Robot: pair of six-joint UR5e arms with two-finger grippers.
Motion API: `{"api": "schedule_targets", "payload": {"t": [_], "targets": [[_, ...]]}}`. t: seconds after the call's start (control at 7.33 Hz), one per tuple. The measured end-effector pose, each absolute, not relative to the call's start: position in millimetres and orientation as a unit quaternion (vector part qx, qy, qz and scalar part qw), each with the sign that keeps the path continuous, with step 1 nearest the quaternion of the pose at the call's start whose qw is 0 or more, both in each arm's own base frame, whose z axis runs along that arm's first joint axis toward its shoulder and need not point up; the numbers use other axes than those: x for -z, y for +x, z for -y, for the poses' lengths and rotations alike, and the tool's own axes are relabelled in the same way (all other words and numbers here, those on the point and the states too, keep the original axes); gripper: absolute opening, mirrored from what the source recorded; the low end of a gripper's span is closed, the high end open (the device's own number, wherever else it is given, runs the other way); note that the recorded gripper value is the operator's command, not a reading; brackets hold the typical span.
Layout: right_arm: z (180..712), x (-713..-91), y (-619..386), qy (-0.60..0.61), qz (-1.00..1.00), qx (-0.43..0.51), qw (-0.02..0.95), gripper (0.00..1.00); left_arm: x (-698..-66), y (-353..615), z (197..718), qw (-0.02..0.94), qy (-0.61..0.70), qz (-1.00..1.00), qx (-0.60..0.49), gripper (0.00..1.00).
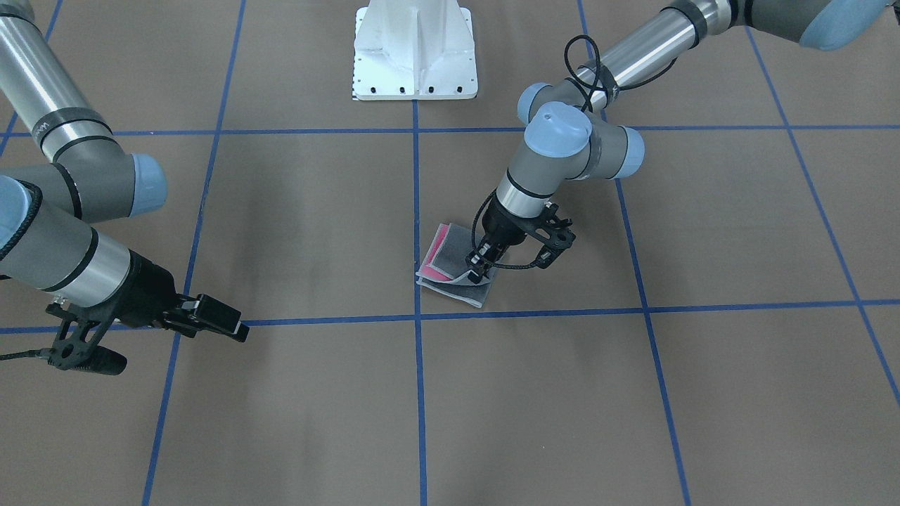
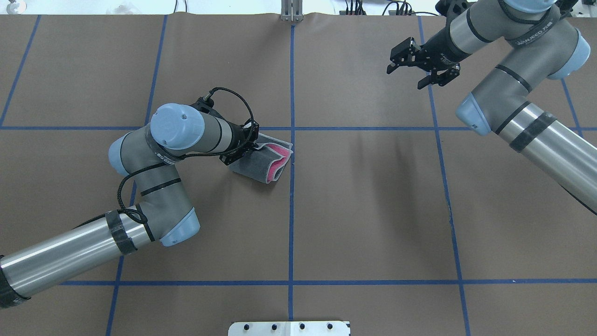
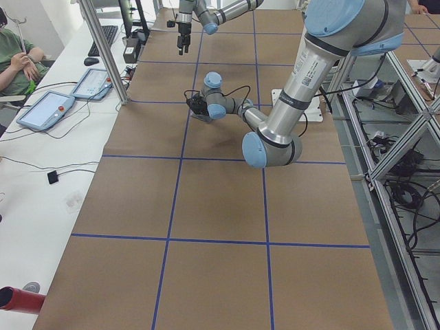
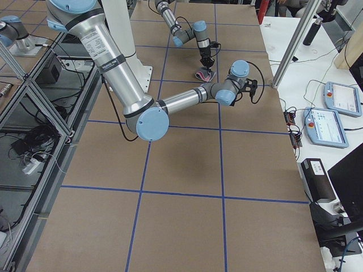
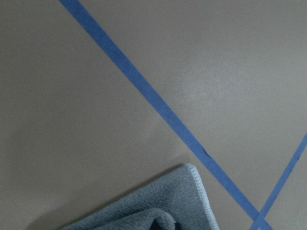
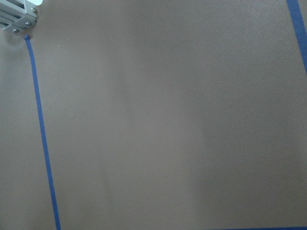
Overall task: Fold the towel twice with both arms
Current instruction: 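Open the left gripper and raise it off the folded towel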
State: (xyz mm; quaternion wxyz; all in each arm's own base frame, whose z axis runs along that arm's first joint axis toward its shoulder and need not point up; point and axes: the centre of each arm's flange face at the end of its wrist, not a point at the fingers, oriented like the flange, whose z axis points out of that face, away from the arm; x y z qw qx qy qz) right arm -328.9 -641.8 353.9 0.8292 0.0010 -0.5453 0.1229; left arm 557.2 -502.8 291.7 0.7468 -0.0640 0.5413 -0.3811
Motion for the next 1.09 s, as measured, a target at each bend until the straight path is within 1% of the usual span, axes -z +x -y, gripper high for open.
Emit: {"api": "schedule_targets", "payload": {"t": [0.14,0.27,1.09], "targets": [[642,-354,-329,0.001,0.545,-0.123,0.829,1.0,-292,556,505,0.744,-0.062,-0.546,0.381,0.86],[642,-354,-329,0.002,0.544,-0.124,0.83,1.0,-291,554,507,0.741,-0.061,-0.55,0.38,0.92],[638,-363,-330,-0.002,0.541,-0.124,0.832,1.0,-284,543,520,0.734,-0.054,-0.558,0.385,0.92]]}}
